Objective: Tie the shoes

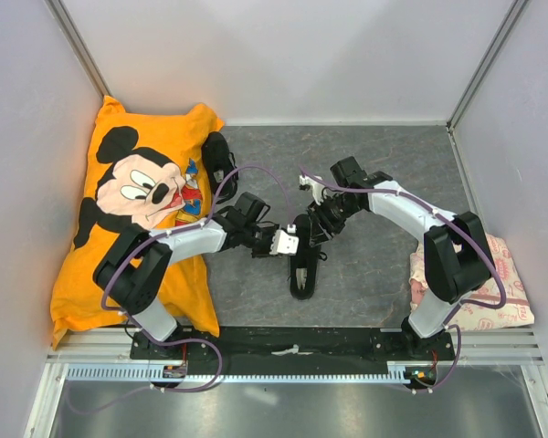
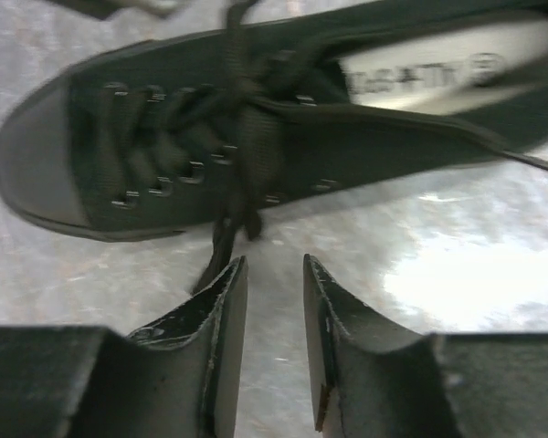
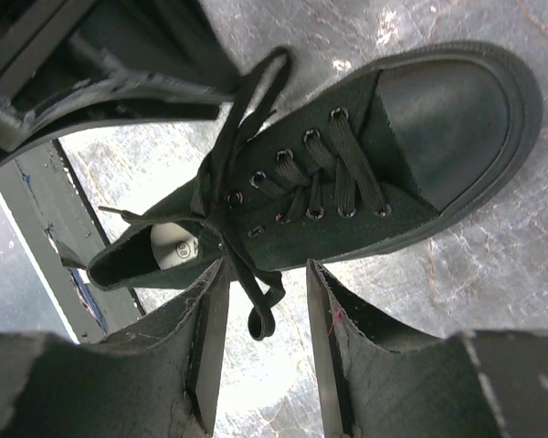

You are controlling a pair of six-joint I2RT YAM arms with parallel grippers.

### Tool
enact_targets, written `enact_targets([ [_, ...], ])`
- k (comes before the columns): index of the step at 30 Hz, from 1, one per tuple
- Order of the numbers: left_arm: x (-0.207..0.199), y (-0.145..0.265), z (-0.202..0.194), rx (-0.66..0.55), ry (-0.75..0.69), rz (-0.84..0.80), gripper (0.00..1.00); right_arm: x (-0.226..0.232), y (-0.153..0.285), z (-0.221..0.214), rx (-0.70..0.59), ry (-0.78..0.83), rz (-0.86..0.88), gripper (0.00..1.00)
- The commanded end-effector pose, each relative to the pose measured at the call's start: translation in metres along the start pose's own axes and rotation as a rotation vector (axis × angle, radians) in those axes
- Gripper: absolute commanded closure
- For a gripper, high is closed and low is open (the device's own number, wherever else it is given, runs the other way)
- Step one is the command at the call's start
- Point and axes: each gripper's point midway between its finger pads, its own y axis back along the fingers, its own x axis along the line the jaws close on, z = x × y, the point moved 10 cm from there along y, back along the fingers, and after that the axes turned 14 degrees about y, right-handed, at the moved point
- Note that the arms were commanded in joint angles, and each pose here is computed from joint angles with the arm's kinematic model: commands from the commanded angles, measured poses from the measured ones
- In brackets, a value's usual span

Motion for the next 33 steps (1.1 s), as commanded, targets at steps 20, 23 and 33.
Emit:
enact_targets([
  [20, 0.000, -0.004, 0.027, -0.073, -0.054, -0.045, 0.99, 0.008, 0.006, 0.002, -0.027, 0.027, 0.002, 0.52],
  [23, -0.008, 0.002, 0.025, -0.069, -0.074, -0.059, 0.98, 0.007, 0.005, 0.001, -0.026, 0.022, 0.003, 0.53],
  [33, -0.025, 0.013, 0.017, -0.052, -0.125, -0.090, 0.98, -0.004, -0.011, 0.010, -0.081, -0.045, -0.066, 0.53],
])
